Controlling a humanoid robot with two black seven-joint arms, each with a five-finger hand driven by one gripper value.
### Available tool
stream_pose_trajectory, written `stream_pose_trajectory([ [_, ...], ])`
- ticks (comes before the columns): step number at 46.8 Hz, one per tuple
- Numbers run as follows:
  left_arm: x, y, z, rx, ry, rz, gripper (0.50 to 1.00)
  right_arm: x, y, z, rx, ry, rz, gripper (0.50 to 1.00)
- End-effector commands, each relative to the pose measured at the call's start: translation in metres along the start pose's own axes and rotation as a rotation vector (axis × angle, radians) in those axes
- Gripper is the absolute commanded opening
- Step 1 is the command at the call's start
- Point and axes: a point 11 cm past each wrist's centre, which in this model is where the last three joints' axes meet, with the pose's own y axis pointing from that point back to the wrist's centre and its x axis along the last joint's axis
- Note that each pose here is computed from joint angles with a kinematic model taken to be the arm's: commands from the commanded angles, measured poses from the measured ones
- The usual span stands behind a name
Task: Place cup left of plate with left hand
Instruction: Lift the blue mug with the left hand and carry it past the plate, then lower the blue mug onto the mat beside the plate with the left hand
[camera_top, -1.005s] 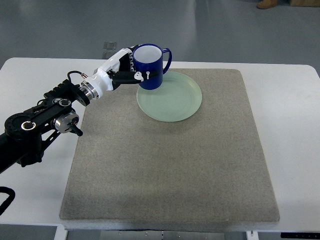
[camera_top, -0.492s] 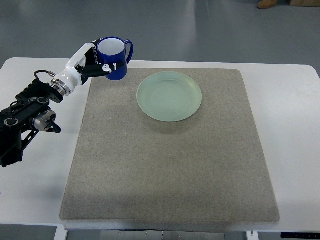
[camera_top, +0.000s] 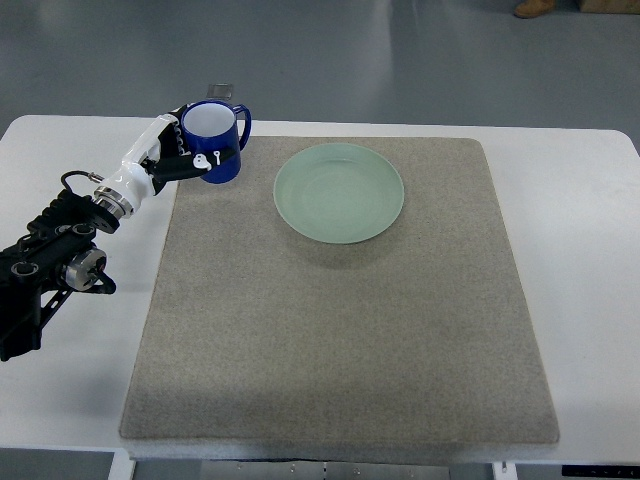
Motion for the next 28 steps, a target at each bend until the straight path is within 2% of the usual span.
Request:
stream_pose_trajectory([
  [1,0.002,0.002,-0.005,0.012,0.001,0.009,0.767,0.000,0.000,0.000,0.000,0.001,0.000,0.932],
  [22,-0.012,0.006,-0.021,0.037,0.027,0.012,0.776,0.000,0.000,0.000,0.000,0.001,0.000,0.932],
  [25,-0.012,0.006,-0.021,0.037,0.029,0.011,0.821,0.000,0.000,0.000,0.000,0.001,0.000,0.932],
  [28,-0.012,0.006,-0.021,0.037,0.029,0.011,0.836,0.000,0.000,0.000,0.000,0.000,0.000,0.932],
])
